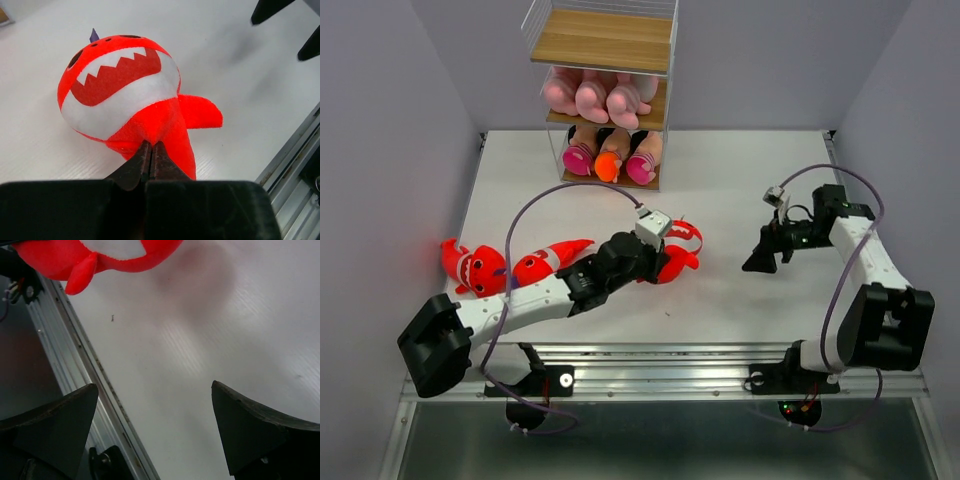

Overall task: Place and organize the stuffed toys onto the shelf
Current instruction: Pass the stuffed toy from the right arm to the left, then pass the stuffed toy from the left arm to the right

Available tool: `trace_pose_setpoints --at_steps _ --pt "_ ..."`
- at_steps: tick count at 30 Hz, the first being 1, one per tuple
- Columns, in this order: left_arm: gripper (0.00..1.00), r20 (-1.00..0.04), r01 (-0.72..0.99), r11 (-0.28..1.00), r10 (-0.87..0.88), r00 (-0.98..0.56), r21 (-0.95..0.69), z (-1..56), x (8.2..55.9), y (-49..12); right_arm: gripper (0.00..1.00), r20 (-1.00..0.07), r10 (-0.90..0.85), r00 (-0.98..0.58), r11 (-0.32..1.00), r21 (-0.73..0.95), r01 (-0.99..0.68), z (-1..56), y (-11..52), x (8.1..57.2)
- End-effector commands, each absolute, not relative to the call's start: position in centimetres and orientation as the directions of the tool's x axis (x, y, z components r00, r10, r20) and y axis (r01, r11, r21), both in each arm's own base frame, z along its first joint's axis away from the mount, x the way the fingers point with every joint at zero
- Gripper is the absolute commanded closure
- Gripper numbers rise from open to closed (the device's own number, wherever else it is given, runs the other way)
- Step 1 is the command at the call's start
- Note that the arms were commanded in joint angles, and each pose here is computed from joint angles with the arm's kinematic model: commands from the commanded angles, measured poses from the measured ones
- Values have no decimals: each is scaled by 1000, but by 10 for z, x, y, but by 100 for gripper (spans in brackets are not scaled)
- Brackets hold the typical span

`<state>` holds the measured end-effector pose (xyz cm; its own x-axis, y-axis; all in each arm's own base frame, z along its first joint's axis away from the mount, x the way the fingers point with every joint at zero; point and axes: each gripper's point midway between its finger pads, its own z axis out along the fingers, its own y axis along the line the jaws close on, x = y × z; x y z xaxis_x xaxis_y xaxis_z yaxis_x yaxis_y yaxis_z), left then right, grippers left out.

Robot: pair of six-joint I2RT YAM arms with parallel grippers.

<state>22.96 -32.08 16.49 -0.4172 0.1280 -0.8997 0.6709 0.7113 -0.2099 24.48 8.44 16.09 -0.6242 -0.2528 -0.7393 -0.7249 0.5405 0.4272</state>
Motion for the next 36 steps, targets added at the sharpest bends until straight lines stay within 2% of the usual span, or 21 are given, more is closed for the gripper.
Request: trace_pose_setpoints --at_steps 1,7,14,22,25,29,31,32,35,36 --pt "100 -967 687 713 51 -251 -140 206 241 -325 0 -662 -213 -718 444 590 -675 176 124 245" --pt "100 -983 718 694 88 -162 -56 214 236 -337 0 -639 -153 -753 319 690 -650 192 147 261" --pt "100 -980 748 658 190 -59 83 207 221 -356 0 -535 -110 -837 255 799 -545 173 155 280" --pt "100 -980 774 626 196 -42 92 208 216 -378 0 -480 -134 -867 142 856 -497 166 175 269" --pt "100 -979 785 613 198 -41 91 207 213 -388 4 -477 -161 -864 133 857 -498 163 181 266" --pt "100 -981 791 605 190 -30 93 214 212 -400 19 -479 -187 -858 130 854 -505 160 187 262" --pt "100 -981 791 605 190 -30 93 214 212 -404 40 -490 -197 -849 135 845 -518 160 189 261" --pt "100 -982 791 606 185 -32 88 215 213 -406 58 -503 -197 -842 136 836 -531 162 189 261" --pt "100 -985 786 615 166 -50 64 217 213 -407 84 -529 -195 -826 132 820 -556 165 189 260" --pt "100 -986 780 625 151 -73 39 216 213 -407 95 -550 -194 -812 130 806 -577 168 189 259"
